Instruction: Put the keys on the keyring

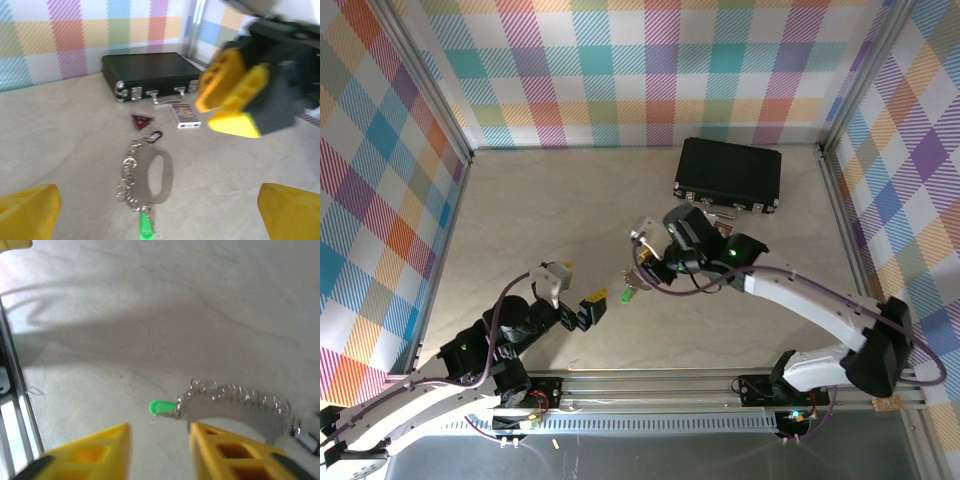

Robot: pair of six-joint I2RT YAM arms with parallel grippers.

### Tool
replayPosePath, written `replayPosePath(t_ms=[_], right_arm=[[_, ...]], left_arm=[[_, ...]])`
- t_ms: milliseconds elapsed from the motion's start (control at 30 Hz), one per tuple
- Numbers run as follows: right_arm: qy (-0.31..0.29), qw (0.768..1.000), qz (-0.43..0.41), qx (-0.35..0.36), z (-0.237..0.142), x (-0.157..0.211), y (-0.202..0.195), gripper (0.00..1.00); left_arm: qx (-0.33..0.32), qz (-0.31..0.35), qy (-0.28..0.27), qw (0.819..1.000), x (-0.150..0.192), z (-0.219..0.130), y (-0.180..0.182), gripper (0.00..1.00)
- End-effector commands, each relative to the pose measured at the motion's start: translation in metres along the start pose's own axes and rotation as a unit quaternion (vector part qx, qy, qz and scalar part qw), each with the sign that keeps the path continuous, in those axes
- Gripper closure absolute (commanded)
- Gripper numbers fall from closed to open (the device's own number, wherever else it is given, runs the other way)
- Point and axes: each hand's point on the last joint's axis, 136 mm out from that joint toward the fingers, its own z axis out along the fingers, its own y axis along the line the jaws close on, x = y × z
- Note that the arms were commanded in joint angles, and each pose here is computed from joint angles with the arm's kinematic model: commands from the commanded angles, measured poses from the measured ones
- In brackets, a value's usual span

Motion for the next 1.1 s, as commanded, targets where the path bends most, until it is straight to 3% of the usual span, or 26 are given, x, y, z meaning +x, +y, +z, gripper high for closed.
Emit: replayPosePath(t_ms=[0,133,167,433,600,833,1067], right_arm=[[-0.052,0.996,0.038,0.057,-0.022,0.0,-0.021,0.43],[-0.079,0.985,0.079,0.131,-0.049,0.03,-0.052,0.05],[-0.089,0.98,0.086,0.157,-0.057,0.038,-0.061,0.01],[-0.152,0.911,0.165,0.346,-0.111,0.113,-0.125,0.01],[-0.182,0.871,0.162,0.427,-0.119,0.142,-0.152,0.01],[-0.159,0.849,0.179,0.472,-0.106,0.175,-0.187,0.01],[-0.148,0.847,0.188,0.474,-0.086,0.182,-0.214,0.01]], left_arm=[[-0.128,-0.032,-0.003,0.991,0.0,-0.001,0.041,0.0],[-0.188,-0.005,0.018,0.982,0.007,-0.001,0.059,0.0],[-0.205,0.003,0.015,0.979,0.007,-0.002,0.064,0.0],[-0.352,0.036,-0.049,0.934,0.008,-0.014,0.114,0.0],[-0.411,0.047,-0.066,0.908,0.025,-0.011,0.142,0.0],[-0.456,0.049,-0.032,0.888,0.039,0.008,0.181,0.0],[-0.43,0.032,-0.019,0.902,0.064,0.041,0.205,0.0]])
